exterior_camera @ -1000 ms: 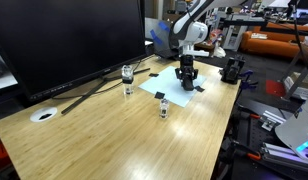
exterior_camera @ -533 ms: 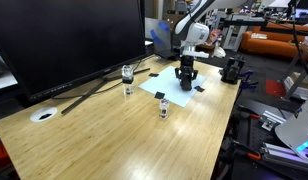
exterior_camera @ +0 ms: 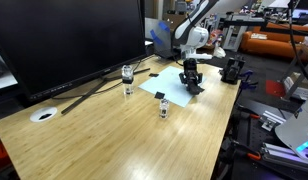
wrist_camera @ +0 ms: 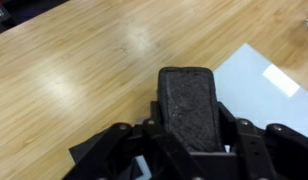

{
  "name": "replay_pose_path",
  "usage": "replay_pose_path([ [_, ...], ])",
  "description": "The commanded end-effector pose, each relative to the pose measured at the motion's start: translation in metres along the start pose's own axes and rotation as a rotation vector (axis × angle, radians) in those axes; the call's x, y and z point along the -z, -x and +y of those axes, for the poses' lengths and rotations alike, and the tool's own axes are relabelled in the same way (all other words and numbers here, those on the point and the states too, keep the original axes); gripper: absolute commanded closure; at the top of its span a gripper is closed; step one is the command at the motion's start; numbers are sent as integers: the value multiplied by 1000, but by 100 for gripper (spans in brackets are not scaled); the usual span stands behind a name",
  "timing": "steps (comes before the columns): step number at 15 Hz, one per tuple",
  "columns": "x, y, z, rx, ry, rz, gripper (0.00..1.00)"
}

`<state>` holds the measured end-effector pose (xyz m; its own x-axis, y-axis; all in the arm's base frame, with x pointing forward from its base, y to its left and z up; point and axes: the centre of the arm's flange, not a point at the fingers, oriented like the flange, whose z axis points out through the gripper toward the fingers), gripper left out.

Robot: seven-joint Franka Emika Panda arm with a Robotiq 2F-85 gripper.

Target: Use the whiteboard eraser to clean the whiteboard

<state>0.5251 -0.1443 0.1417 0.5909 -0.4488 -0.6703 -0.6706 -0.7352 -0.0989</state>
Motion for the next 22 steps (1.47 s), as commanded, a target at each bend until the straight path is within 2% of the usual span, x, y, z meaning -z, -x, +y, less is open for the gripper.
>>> replay_pose_path([
  [1,0,3,-3,42,53,-19,70],
  [3,10,-3,-5,5,9,50,70],
  [5,31,-14,-3,-63,-96,133,70],
  [7,52,-27,4,-122,-194,167,70],
  [9,69,-39,15,-163,-255,195,70],
  [16,90,-80,34,-258,-399,167,70],
  [19,90,-97,40,-314,-431,156,70],
  [22,88,-102,45,-366,-444,107,70],
])
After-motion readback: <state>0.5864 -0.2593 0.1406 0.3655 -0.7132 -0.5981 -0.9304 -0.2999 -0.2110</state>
